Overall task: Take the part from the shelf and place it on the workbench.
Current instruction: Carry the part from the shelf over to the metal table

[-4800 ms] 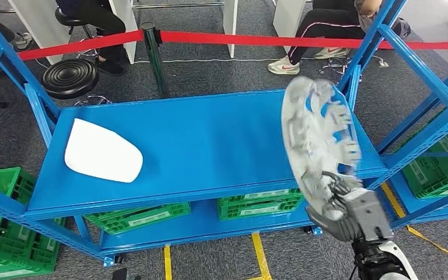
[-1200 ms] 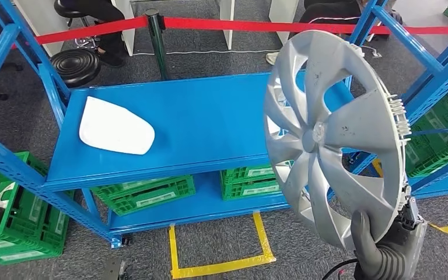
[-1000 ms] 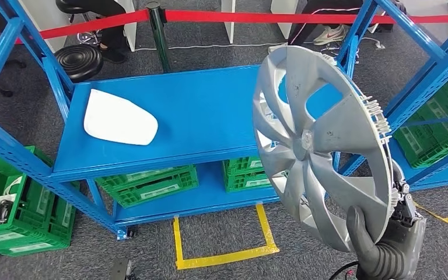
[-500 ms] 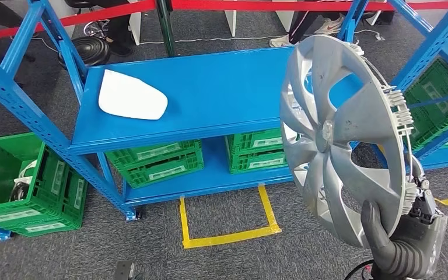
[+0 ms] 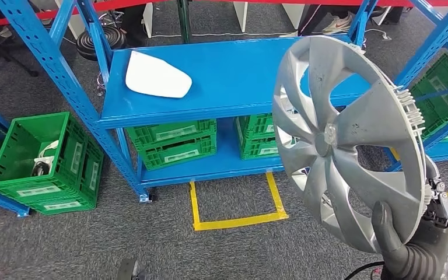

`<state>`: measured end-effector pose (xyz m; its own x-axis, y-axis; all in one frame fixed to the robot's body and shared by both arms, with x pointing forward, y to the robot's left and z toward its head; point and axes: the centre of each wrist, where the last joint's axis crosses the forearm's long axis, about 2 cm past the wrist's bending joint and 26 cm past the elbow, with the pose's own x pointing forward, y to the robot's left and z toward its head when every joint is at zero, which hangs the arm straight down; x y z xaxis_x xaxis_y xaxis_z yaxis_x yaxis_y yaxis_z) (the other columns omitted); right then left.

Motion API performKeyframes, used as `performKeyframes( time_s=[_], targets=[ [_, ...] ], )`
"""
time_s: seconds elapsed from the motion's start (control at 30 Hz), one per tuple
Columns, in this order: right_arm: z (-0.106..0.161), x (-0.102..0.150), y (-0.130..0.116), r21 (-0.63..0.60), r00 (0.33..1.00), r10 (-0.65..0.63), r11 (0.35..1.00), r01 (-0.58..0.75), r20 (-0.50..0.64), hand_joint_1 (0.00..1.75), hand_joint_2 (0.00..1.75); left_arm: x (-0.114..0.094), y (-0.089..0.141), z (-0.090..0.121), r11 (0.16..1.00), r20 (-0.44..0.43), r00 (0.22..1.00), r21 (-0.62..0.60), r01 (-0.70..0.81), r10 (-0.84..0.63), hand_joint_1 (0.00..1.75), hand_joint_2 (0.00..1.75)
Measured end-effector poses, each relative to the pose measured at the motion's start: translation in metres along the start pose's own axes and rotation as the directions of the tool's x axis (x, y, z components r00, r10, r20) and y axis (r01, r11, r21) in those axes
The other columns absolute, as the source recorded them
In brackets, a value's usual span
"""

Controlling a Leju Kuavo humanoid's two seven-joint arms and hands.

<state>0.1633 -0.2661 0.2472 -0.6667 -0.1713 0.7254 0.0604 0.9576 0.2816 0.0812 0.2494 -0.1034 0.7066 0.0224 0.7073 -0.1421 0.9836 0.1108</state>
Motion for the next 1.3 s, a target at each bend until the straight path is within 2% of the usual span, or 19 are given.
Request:
performKeyframes(
  time_s=[0.27, 0.87, 1.2, 1.3],
  targets=[
    [-0.007, 0.004, -0.004, -0.005, 1.000, 0.000, 1.000, 0.001, 0.026, 1.75, 1.75, -0.001, -0.004, 0.002, 0.999, 0.006, 0.999, 0.006, 0.034, -0.034, 0.00, 1.75],
    [-0.018, 0.013, -0.003, -0.009, 0.997, -0.014, 1.000, 0.015, 0.072, 1.75, 1.75, 0.016, -0.008, -0.006, 0.946, 0.124, 0.954, 0.215, 0.243, -0.273, 0.00, 1.75],
    [-0.018, 0.013, -0.002, -0.009, 0.997, -0.015, 1.000, 0.015, 0.074, 1.75, 1.75, 0.017, -0.008, -0.006, 0.940, 0.138, 0.947, 0.228, 0.255, -0.291, 0.00, 1.75],
    [-0.020, 0.013, -0.002, -0.009, 0.997, -0.018, 1.000, 0.018, 0.078, 1.75, 1.75, 0.021, -0.008, -0.009, 0.937, 0.168, 0.938, 0.234, 0.261, -0.303, 0.00, 1.75]
  ],
)
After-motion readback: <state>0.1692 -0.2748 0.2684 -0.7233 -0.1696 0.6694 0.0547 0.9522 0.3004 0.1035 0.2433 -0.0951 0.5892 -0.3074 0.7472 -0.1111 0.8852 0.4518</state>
